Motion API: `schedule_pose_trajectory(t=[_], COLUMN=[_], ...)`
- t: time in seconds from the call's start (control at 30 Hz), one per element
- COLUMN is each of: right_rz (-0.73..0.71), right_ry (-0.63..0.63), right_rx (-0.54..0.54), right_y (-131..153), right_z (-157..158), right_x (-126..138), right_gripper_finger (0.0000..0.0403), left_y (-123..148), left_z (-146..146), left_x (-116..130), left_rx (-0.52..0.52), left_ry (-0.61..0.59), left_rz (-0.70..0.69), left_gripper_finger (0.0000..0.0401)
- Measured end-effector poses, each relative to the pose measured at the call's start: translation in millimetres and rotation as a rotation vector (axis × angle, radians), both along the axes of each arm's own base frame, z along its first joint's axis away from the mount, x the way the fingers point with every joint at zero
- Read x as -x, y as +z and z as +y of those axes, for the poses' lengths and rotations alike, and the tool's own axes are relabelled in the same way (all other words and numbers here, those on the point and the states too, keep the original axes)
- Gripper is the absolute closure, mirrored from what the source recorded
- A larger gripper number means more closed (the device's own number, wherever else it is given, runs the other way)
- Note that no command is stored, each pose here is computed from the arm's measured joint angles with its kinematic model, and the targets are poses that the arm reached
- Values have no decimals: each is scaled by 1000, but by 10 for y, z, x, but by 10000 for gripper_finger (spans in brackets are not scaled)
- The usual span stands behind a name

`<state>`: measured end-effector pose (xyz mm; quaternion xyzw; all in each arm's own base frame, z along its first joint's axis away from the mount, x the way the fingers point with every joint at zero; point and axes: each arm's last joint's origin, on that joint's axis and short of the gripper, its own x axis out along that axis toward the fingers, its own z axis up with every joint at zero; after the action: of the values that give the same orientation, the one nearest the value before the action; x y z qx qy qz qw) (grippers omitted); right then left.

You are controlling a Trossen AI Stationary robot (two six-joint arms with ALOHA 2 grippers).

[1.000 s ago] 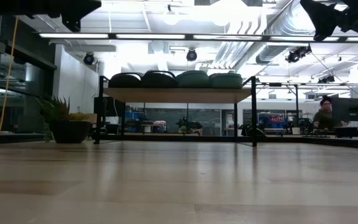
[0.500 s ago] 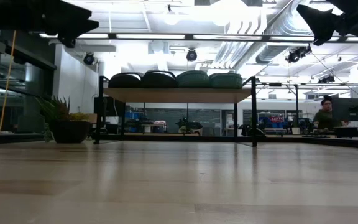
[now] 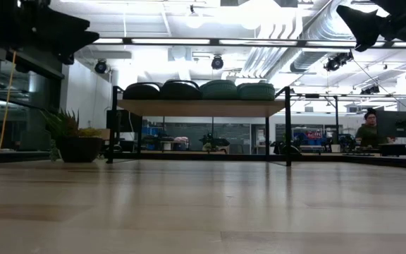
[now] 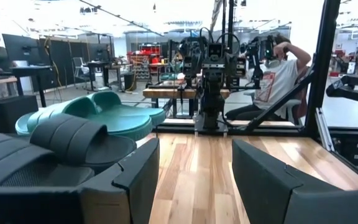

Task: Pick and place slides into the shelf
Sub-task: Return to Home Position

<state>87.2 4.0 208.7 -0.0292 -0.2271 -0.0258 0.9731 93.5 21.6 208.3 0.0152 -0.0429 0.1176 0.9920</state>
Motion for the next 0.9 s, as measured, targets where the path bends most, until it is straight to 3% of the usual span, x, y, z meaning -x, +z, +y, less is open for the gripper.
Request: schedule_pose_trajectory(t=[0.9], right_rz=[30], right_ry=[-32], right_rx=[-13], right_y=[-26], right_z=[-9], right_x=[-12], right_gripper_finger=[122], left_y=[-287], left_z=[11], left_x=[-3], left_rx=[-5], left_ry=[36], left_rz=[-56], left_gripper_finger=[217])
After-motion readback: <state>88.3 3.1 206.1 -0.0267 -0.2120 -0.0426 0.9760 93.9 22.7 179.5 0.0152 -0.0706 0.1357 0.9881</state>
